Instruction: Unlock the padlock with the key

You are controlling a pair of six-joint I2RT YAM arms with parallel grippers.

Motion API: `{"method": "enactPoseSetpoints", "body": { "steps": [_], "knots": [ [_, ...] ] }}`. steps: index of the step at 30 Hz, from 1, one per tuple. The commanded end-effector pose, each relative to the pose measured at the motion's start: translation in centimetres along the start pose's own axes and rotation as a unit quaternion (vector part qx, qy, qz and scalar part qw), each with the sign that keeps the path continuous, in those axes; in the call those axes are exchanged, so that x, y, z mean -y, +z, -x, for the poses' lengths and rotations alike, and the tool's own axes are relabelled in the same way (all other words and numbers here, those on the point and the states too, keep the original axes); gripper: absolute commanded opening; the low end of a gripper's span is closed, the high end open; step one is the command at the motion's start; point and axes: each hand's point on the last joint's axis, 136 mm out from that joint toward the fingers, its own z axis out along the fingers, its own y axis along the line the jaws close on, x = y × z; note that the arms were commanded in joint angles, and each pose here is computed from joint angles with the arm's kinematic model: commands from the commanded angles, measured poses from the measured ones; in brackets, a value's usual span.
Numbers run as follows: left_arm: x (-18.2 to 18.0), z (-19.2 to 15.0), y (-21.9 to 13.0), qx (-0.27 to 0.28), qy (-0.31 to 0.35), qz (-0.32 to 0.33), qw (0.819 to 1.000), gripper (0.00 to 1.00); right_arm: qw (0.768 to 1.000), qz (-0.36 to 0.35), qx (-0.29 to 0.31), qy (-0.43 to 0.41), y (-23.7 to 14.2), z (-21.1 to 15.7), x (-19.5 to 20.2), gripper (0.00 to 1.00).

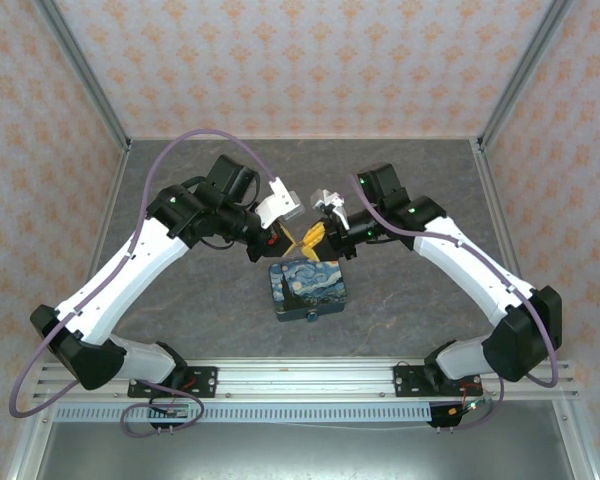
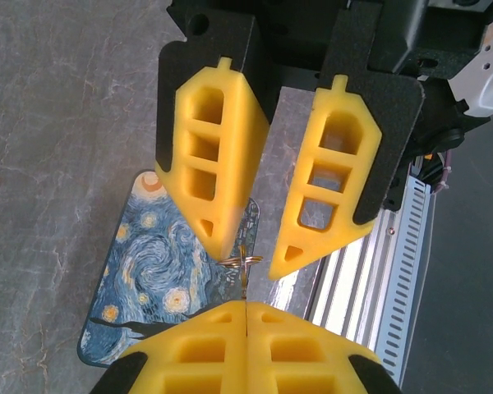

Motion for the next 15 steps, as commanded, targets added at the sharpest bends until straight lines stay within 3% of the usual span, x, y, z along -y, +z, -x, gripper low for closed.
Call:
{"method": "enactPoseSetpoints", "body": {
  "steps": [1,15],
  "knots": [
    [0.49,0.55,-0.20,0.000,0.014,-0.008,1.000,0.00,0.999,0.021,0.015,-0.030,-0.24,1.54,-1.05,0.24],
    [0.44,0.62,-0.11,-0.001,0.011,-0.009,1.000,0.00,0.999,0.033,0.018,-0.031,-0.04,1.92,-1.20,0.08]
  ]
}}
